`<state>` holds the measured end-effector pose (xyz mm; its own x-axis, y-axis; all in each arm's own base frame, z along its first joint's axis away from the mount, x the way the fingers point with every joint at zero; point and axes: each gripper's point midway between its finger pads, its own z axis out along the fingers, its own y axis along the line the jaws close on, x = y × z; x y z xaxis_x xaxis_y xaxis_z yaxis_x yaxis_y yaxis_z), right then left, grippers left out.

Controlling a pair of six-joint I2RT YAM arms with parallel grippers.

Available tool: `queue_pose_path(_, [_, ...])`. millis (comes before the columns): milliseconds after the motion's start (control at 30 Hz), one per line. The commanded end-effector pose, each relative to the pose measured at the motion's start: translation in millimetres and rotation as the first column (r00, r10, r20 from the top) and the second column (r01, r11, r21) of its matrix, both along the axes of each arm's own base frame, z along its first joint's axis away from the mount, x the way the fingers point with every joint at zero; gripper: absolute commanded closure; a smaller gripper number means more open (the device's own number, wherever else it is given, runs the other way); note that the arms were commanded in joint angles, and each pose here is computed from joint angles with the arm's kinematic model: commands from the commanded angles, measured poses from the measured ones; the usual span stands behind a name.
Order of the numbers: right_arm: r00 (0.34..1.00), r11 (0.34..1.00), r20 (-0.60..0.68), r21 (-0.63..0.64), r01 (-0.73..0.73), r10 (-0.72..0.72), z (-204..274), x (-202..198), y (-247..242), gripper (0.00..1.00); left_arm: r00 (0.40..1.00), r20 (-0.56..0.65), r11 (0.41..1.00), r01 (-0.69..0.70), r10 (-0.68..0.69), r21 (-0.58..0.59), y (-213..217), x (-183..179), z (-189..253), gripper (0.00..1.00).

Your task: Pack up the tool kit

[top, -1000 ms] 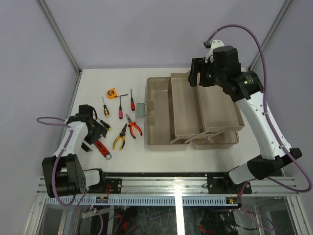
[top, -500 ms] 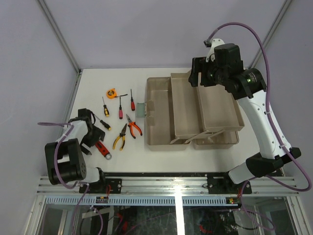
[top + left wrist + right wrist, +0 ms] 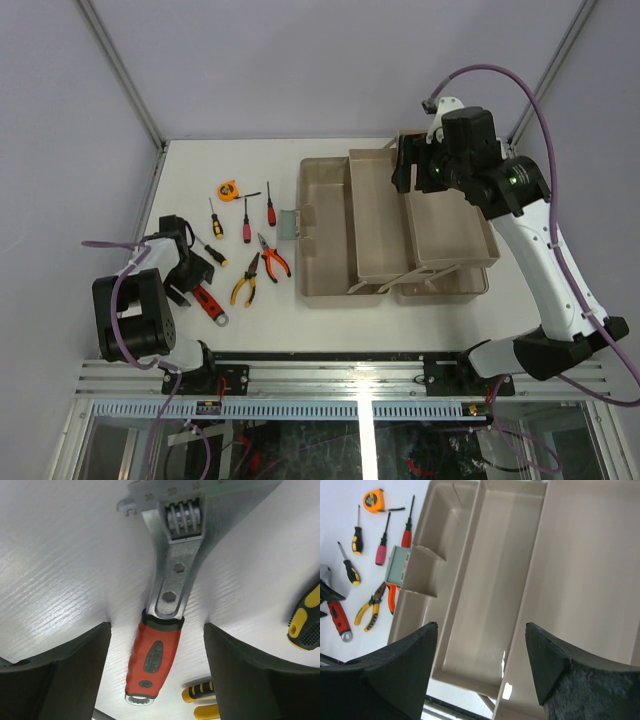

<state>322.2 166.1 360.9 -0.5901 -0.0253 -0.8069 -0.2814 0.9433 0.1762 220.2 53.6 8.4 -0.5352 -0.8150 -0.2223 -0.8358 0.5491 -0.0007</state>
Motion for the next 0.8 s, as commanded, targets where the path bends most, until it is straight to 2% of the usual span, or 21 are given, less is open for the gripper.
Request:
queue_pose_path(0, [0.998, 1.000, 0.057, 0.013, 0.026, -0.027, 5, -12, -10, 0.22, 0.992, -0.114, 0.998, 0.043, -0.047, -0.042, -5, -17, -17, 0.27])
queue_pose_path(167, [0.998, 0.999, 0.048, 0.010, 0.031, -0.031, -15, -23, -16, 0.20, 0.982, -0.132, 0.988, 0.122, -0.134, -0.096, -18, -3, -15, 0.27])
queue_pose_path(267, [0.999, 0.999, 0.031, -0.005, 0.033, -0.033, -29, -28, -20, 0.20, 0.972, -0.144, 0.980, 0.176, -0.188, -0.090, -23, 5, -11, 0.26])
queue_pose_path(433, [0.999, 0.999, 0.031, -0.032, 0.028, -0.027, -34, -30, -24, 0.19, 0.966, -0.174, 0.980, 0.181, -0.192, -0.080, -26, -2, -11, 0.30])
queue_pose_path(533, [0.999, 0.998, 0.034, -0.049, 0.026, -0.024, -33, -30, -26, 0.18, 0.971, -0.158, 0.980, 0.160, -0.177, -0.114, -36, -12, -15, 0.44])
queue_pose_path(600, [0.999, 0.998, 0.035, -0.055, 0.027, -0.025, -31, -29, -27, 0.18, 0.976, -0.148, 0.982, 0.146, -0.162, -0.116, -39, -23, -20, 0.51])
queue_pose_path(767, [0.999, 0.999, 0.034, -0.050, 0.019, -0.017, -28, -26, -23, 0.17, 0.984, -0.112, 0.986, 0.129, -0.141, -0.108, -41, -29, -22, 0.51])
